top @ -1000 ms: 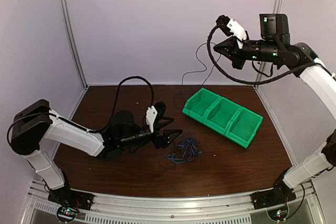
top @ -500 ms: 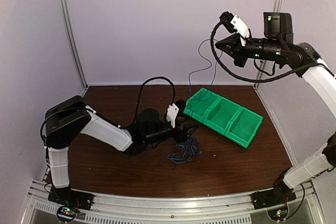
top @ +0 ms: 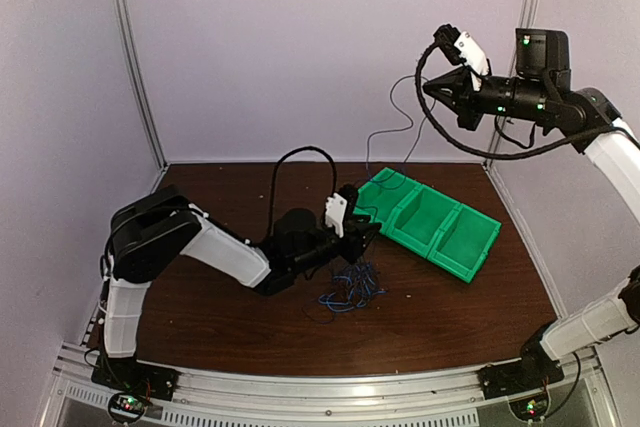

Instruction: Untangle the cables

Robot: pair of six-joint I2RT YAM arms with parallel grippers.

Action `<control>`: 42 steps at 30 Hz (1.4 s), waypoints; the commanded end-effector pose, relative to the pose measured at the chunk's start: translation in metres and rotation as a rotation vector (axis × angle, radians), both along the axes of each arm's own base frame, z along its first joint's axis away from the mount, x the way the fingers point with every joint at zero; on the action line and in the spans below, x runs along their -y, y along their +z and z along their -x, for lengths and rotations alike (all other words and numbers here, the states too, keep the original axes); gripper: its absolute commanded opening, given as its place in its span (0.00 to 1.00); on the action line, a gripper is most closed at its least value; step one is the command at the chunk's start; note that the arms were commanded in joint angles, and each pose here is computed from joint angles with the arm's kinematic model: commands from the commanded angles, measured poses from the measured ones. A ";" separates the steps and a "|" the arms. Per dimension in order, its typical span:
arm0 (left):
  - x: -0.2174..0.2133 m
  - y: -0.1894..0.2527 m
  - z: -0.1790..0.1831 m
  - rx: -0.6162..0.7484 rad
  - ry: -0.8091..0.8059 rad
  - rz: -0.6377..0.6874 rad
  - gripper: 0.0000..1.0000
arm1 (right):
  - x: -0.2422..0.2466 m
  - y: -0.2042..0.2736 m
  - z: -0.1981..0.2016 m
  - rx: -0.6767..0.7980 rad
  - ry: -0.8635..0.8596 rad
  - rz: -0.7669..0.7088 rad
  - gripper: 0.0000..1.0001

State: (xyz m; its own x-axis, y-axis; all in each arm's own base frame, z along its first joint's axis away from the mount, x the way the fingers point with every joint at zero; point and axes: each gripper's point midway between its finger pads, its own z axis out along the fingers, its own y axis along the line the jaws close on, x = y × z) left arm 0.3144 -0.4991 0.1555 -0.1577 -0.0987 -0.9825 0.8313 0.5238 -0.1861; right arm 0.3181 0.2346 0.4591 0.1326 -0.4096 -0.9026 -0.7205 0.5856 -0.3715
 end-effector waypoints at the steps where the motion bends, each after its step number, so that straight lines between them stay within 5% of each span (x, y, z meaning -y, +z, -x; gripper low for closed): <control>1: 0.005 0.021 -0.015 0.039 0.026 0.057 0.32 | 0.008 0.013 0.007 0.024 0.000 -0.050 0.00; 8: 0.015 0.044 -0.021 0.063 -0.020 0.069 0.00 | 0.016 0.013 0.006 0.025 -0.014 -0.062 0.00; 17: -0.056 0.274 0.023 0.346 0.031 0.119 0.00 | 0.028 0.008 0.003 0.023 -0.049 -0.069 0.00; 21: -0.104 0.301 0.020 0.373 0.204 0.112 0.00 | 0.028 0.004 0.001 0.014 -0.047 -0.074 0.00; 24: -0.097 0.291 0.019 0.333 0.170 0.065 0.00 | 0.026 -0.001 0.000 -0.005 -0.031 -0.077 0.00; 29: -0.145 0.366 0.041 0.453 0.269 0.150 0.00 | 0.021 -0.002 0.001 -0.019 -0.007 -0.082 0.00; 36: -0.076 0.214 0.005 0.167 0.097 -0.083 0.00 | -0.008 -0.036 0.012 -0.130 0.182 -0.100 0.00; 42: -0.066 0.172 0.004 0.078 0.064 -0.073 0.00 | -0.040 -0.085 0.014 -0.287 0.302 -0.092 0.00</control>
